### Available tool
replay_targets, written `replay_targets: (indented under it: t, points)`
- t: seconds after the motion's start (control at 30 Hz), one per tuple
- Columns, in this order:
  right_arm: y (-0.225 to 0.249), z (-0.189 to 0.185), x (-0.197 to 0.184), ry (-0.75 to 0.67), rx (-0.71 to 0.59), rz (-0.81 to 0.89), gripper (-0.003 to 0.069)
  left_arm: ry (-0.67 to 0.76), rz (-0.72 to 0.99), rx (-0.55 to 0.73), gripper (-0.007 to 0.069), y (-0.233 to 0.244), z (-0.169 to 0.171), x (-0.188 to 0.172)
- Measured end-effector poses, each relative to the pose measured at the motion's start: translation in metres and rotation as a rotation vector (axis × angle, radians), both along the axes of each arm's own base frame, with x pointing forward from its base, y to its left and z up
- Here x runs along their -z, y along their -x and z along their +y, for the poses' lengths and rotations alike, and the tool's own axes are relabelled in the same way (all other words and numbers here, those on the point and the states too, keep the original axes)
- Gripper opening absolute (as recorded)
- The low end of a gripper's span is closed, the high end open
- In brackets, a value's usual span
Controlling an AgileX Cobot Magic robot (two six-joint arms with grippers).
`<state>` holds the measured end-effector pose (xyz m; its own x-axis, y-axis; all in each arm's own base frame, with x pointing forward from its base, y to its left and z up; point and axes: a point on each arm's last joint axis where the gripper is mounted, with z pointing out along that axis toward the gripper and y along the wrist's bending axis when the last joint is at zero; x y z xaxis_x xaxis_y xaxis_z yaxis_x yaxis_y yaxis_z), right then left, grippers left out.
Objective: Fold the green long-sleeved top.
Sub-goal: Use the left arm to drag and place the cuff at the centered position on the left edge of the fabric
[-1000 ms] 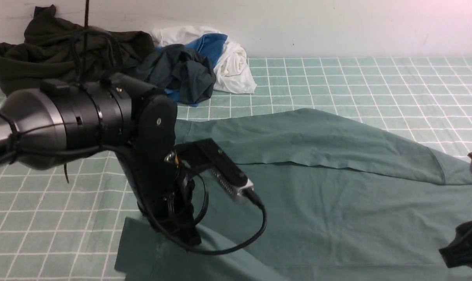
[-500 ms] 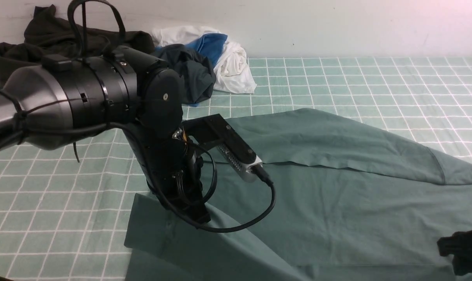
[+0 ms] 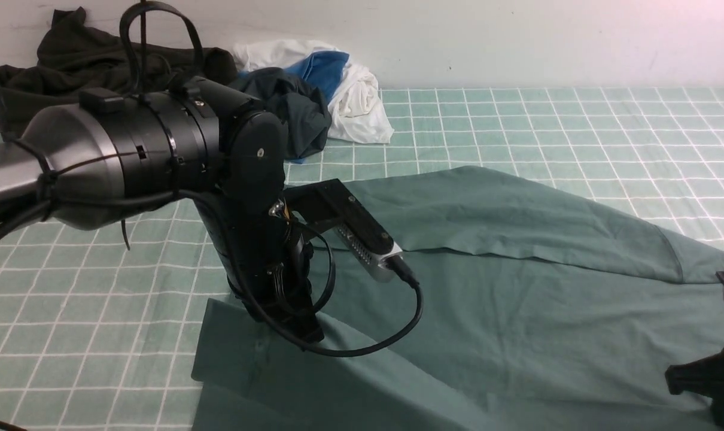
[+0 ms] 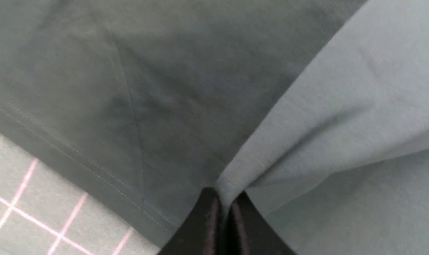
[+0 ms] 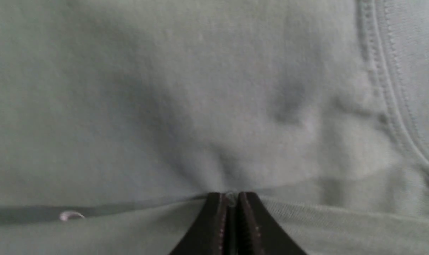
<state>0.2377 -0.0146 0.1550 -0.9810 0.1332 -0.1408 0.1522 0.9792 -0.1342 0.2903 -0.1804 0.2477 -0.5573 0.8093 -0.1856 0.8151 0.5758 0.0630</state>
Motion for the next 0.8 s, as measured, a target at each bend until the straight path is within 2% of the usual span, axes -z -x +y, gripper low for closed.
replay_targets:
  t: [0.3,0.47,0.6,0.67,0.7,0.8]
  points:
    - [0.019,-0.013,-0.038,0.145,0.033,-0.067,0.0005,0.089,-0.131,-0.008,-0.0001,-0.023,-0.013,-0.033]
    - [0.018,-0.013,-0.040,0.149,0.051,-0.097,0.0015,0.085,-0.128,-0.031,0.0025,-0.049,-0.020,-0.018]
    - [0.016,-0.013,-0.039,0.145,0.046,-0.111,0.0065,0.067,-0.103,-0.052,0.0105,-0.066,-0.022,0.001]
    - [0.014,-0.013,-0.040,0.151,0.040,-0.127,0.0142,0.063,-0.106,-0.088,0.0208,-0.077,-0.022,0.006]
    - [0.014,-0.014,-0.040,0.152,0.040,-0.127,0.0148,0.065,-0.110,-0.093,0.0225,-0.079,-0.022,0.005]
    - [0.007,-0.015,-0.049,0.166,0.074,-0.158,0.0290,0.107,-0.157,-0.251,0.0405,-0.104,-0.007,-0.013]
